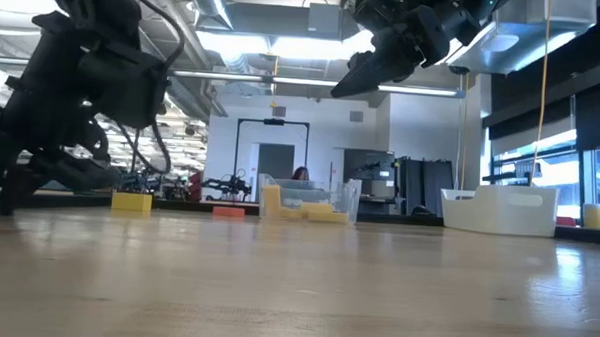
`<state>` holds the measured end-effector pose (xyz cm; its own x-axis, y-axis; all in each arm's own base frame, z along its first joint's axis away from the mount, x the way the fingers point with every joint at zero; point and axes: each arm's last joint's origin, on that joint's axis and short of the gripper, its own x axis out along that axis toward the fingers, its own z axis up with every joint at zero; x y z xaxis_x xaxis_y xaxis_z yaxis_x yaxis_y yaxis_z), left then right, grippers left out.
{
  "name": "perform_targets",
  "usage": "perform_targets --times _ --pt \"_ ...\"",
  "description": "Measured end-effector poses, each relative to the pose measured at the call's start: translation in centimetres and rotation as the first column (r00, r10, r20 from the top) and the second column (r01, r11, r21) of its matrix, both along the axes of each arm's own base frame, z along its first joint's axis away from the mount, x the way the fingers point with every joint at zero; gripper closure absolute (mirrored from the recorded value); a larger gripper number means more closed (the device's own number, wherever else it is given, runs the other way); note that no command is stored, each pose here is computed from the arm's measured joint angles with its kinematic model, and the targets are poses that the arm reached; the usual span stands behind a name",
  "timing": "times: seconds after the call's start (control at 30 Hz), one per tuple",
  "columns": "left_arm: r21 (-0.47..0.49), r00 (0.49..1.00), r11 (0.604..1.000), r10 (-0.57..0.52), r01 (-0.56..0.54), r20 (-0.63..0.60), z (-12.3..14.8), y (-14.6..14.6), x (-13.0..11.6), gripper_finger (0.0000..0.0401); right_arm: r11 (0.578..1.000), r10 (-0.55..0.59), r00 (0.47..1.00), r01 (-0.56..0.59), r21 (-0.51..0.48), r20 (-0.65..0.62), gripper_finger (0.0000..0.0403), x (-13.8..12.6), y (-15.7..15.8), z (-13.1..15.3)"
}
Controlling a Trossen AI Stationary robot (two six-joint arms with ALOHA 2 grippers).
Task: Sort & place blocks by color
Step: Put the green semi-circled block into the white bin
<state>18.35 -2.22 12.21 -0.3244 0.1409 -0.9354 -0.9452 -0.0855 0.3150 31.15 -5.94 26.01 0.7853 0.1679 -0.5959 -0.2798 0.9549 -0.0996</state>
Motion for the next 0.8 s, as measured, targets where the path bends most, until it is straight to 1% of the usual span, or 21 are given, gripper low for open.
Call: perform_targets --times 0.13,0.23,0.27,0.37,0.43,0.5,0.6,0.7,0.8 --pt "0.003 0.997 0.997 -0.071 0.071 0.032 0.7 -0.1 1.1 0.028 1.0 0.003 1.0 -0.003 -0.004 0.001 0.018 0.0 0.0 0.0" --pt "0.018 0.994 0.995 -0.103 0.102 0.025 1.6 -0.1 1.6 0.028 1.0 0.002 1.0 -0.002 -0.003 0.001 0.018 0.0 0.0 0.0" --pt "0.02 0.995 0.995 -0.095 0.095 0.0 1.8 -0.1 1.5 0.028 1.0 0.002 1.0 -0.002 -0.003 0.001 0.018 0.0 0.0 0.0" --pt "0.013 0.998 1.0 -0.026 0.027 -0.063 2.1 -0.1 0.8 0.028 1.0 0.002 1.0 -0.002 -0.003 0.001 0.018 0.0 0.0 0.0" --pt "0.003 0.997 1.0 0.011 -0.011 -0.08 2.0 -0.1 0.5 0.028 1.0 0.002 1.0 -0.002 -0.003 0.001 0.018 0.0 0.0 0.0" --pt "0.01 0.995 0.998 0.068 -0.068 -0.07 1.8 -0.1 0.5 0.028 1.0 0.002 1.0 -0.002 -0.003 0.001 0.018 0.0 0.0 0.0" --pt "0.027 0.989 0.989 0.146 -0.146 0.002 1.6 -0.2 1.0 0.028 1.0 0.002 1.0 -0.002 -0.003 0.001 0.018 0.0 0.0 0.0" --pt "0.114 0.979 0.977 0.165 -0.178 0.116 1.4 -0.2 1.7 0.028 1.0 0.002 1.0 -0.002 -0.003 0.001 0.018 0.0 0.0 0.0" --pt "0.192 0.952 0.955 0.172 -0.224 0.255 1.2 -0.3 2.6 0.028 1.0 0.002 1.0 -0.002 -0.002 -0.001 0.018 0.0 0.0 0.0"
